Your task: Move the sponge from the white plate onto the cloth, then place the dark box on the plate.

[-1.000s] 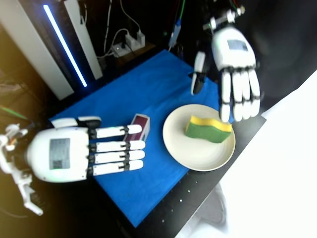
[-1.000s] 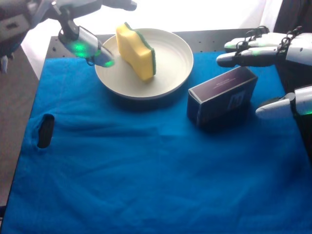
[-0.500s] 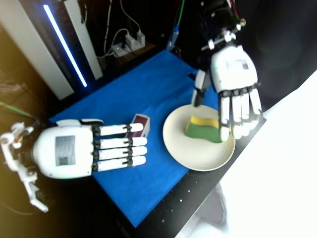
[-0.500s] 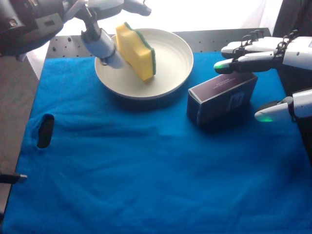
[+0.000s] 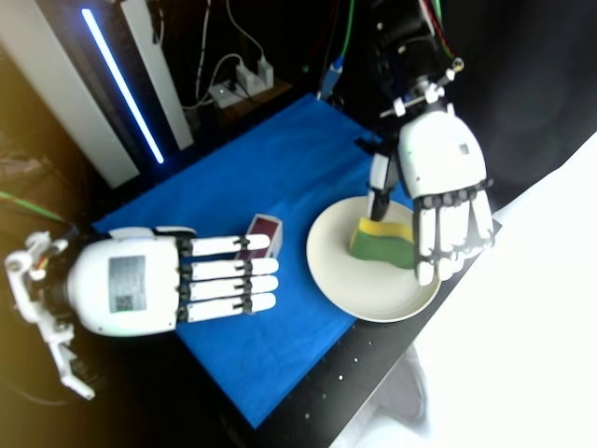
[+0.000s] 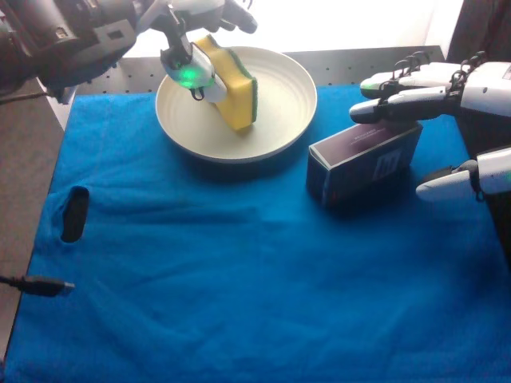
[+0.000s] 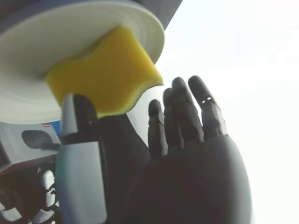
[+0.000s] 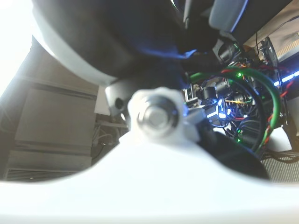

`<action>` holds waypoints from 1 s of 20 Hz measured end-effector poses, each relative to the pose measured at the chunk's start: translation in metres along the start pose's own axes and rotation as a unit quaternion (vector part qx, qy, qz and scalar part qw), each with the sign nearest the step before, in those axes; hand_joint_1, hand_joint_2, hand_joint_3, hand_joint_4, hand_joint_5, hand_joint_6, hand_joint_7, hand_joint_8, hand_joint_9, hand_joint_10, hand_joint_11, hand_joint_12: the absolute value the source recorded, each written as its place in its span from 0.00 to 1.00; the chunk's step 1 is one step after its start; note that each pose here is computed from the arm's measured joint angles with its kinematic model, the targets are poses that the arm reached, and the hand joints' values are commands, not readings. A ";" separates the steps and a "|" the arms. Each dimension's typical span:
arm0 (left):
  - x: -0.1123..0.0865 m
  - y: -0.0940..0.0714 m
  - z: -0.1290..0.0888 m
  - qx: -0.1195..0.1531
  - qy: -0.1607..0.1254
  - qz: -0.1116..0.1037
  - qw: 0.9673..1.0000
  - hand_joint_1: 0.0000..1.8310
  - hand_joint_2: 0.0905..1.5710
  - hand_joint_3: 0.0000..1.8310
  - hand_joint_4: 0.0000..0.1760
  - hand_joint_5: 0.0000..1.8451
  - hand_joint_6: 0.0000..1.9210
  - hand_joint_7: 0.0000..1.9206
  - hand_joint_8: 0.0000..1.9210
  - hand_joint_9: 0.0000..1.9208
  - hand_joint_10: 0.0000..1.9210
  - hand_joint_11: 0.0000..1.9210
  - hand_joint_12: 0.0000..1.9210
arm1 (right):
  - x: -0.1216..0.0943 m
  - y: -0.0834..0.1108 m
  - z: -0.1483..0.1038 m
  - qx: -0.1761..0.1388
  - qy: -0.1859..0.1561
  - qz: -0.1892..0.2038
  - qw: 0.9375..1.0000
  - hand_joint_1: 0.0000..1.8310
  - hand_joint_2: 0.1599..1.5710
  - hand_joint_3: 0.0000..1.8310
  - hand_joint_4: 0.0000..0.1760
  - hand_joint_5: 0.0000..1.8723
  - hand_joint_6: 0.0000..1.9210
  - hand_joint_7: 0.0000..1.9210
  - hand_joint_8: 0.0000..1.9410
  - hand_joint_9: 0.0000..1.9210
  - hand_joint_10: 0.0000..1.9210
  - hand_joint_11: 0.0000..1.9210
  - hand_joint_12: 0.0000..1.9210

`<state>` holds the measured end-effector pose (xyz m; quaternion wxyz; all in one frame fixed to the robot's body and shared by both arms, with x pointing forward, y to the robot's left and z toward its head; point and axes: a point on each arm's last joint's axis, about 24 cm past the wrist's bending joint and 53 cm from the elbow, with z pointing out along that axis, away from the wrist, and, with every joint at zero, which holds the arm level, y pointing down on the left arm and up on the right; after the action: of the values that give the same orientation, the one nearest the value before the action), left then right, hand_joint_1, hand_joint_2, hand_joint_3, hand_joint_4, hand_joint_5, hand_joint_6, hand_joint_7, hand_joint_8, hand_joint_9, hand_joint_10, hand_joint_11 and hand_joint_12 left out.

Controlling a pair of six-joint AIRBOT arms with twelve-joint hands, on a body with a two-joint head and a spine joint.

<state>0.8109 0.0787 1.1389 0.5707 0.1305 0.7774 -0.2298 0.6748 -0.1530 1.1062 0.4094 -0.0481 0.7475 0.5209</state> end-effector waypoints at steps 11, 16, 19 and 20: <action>-0.001 0.013 -0.008 -0.003 -0.006 -0.048 0.999 0.68 0.72 0.00 0.00 0.56 0.38 0.44 0.73 0.32 0.69 0.20 0.91 | 0.000 0.000 0.000 -0.001 0.000 0.006 1.000 0.37 0.71 0.00 0.63 0.12 0.00 0.06 0.00 0.05 0.00 0.01 0.14; -0.034 0.010 -0.037 0.036 -0.048 -0.084 0.995 0.69 0.68 0.00 0.00 0.60 0.31 0.52 0.60 0.47 0.56 0.39 0.75 | 0.000 0.000 0.000 -0.001 0.000 0.011 1.000 0.37 0.72 0.00 0.50 0.11 0.00 0.07 0.00 0.06 0.00 0.02 0.14; -0.062 -0.008 -0.077 0.094 -0.089 -0.101 0.986 0.74 0.68 0.00 0.00 0.59 0.38 0.53 0.50 0.44 0.62 0.22 0.79 | -0.001 0.002 0.001 -0.003 -0.006 0.021 1.000 0.37 0.72 0.00 0.49 0.11 0.00 0.06 0.00 0.05 0.00 0.02 0.14; -0.069 -0.014 -0.093 0.112 -0.100 -0.099 0.984 0.69 0.67 0.00 0.00 0.61 0.33 0.52 0.55 0.44 0.52 0.28 0.78 | 0.001 0.003 0.002 -0.004 -0.006 0.025 1.000 0.39 0.71 0.00 0.51 0.11 0.00 0.06 0.00 0.05 0.00 0.02 0.13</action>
<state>0.7487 0.1178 1.2302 0.6019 0.0918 0.6948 -0.3829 0.6739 -0.1494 1.1079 0.4006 -0.0281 0.7442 0.5338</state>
